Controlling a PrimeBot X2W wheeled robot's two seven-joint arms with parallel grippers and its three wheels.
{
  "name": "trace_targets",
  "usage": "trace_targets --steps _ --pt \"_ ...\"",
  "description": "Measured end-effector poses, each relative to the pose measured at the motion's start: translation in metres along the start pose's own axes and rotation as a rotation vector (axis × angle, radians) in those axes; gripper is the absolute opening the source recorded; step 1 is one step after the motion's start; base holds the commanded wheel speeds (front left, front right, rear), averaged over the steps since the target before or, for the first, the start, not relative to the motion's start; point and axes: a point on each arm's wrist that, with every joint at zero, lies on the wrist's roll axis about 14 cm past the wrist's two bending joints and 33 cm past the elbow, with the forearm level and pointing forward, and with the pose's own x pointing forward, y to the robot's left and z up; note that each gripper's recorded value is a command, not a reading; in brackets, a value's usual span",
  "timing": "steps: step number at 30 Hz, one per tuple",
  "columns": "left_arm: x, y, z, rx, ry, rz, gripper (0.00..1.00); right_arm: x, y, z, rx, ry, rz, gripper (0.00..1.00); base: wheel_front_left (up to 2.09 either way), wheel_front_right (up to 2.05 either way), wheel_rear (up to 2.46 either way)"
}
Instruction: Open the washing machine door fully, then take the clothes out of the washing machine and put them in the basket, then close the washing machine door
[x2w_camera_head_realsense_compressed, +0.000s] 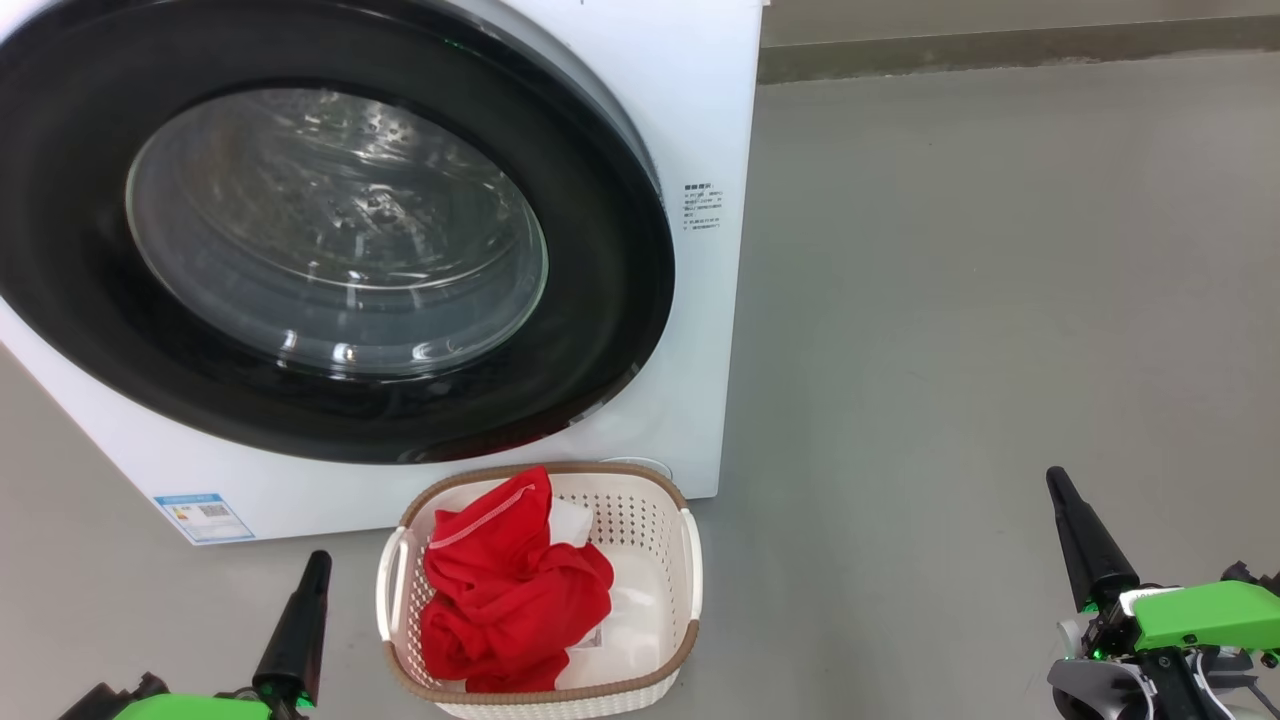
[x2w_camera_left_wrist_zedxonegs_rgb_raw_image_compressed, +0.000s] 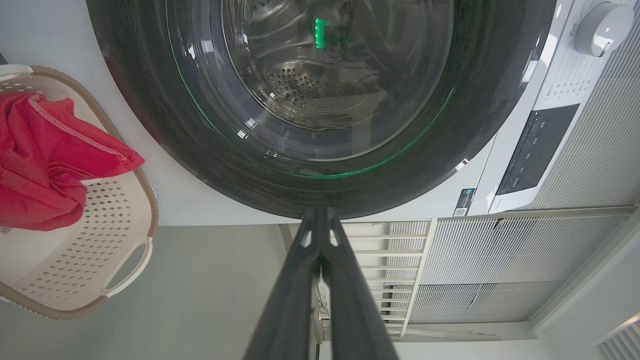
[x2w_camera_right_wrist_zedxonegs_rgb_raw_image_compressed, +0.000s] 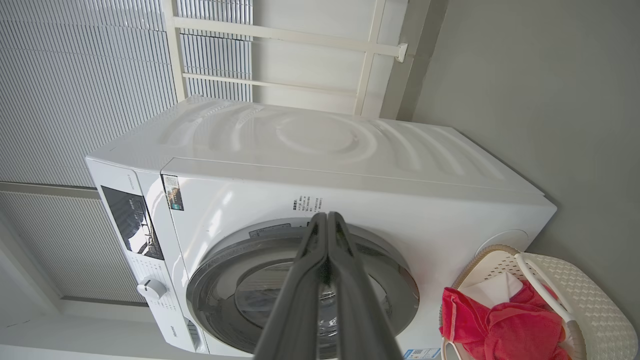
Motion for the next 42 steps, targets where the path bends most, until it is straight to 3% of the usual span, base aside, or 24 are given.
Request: trace_targets --steps 42 --pt "0.0 -0.0001 0.0001 0.0 0.0 0.0 0.0 -0.0001 0.0001 0.001 0.001 -0.003 0.0 0.0 0.0 0.0 0.0"
